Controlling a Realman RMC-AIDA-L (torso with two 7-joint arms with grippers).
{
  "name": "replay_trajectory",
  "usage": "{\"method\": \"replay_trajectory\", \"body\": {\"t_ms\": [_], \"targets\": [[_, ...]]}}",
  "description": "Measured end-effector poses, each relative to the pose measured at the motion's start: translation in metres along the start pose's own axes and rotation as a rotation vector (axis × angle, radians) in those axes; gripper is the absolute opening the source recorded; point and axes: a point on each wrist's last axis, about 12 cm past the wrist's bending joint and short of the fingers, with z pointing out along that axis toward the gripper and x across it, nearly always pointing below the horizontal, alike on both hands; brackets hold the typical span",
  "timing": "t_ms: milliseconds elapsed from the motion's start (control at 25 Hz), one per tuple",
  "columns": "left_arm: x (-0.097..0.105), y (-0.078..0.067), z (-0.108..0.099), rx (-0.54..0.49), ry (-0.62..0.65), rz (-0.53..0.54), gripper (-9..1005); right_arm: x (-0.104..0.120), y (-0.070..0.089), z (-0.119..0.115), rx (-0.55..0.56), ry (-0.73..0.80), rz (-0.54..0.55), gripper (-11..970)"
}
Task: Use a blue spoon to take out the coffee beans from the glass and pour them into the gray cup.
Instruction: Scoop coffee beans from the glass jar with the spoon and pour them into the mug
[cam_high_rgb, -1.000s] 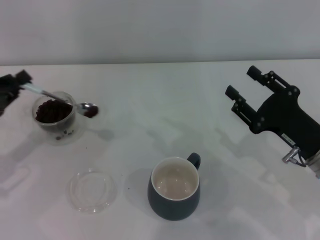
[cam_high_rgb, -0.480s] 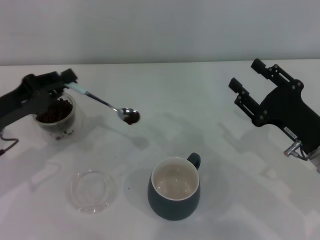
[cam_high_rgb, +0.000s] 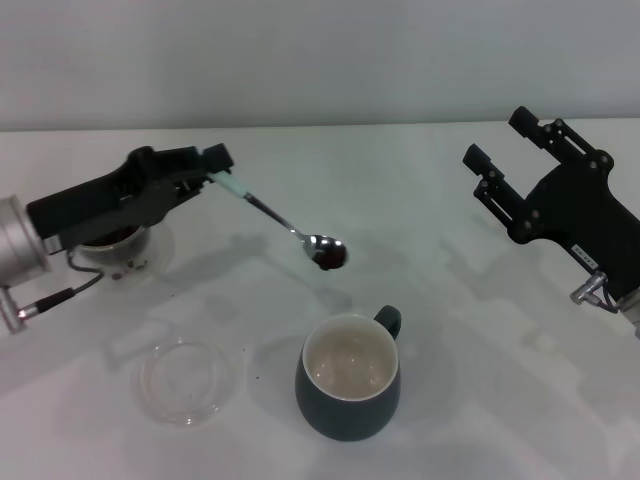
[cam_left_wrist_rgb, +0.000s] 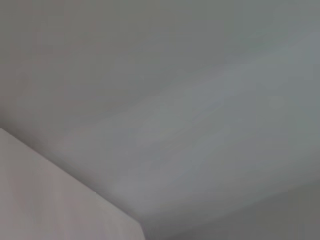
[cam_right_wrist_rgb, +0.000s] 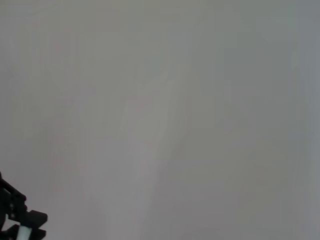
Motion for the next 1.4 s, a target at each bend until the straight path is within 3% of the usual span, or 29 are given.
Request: {"method": "replay_trajectory", "body": {"t_ms": [320,640,1320,1400], "targets": [[0.005,-0.004,0.02,-0.005,0.076,0.03,131,0.0,0.0,-0.001,0.003,0.003,0.0,619],[0.011,-0.003,0.024,-0.013,0.104,0.101,132,0.002,-0.002,-0.004,0.016,0.014,-0.001,620],[0.017,-0.001,0.031,-0.044,0.211,0.337,131,0.006,-0.002,-0.001,0.018,0.051,0.001,621],[0.017,-0.003,0.034,-0.038,0.235,0.416,132,0.006,-0.002,-0.001,0.018,0.053,0.001,621]]}}
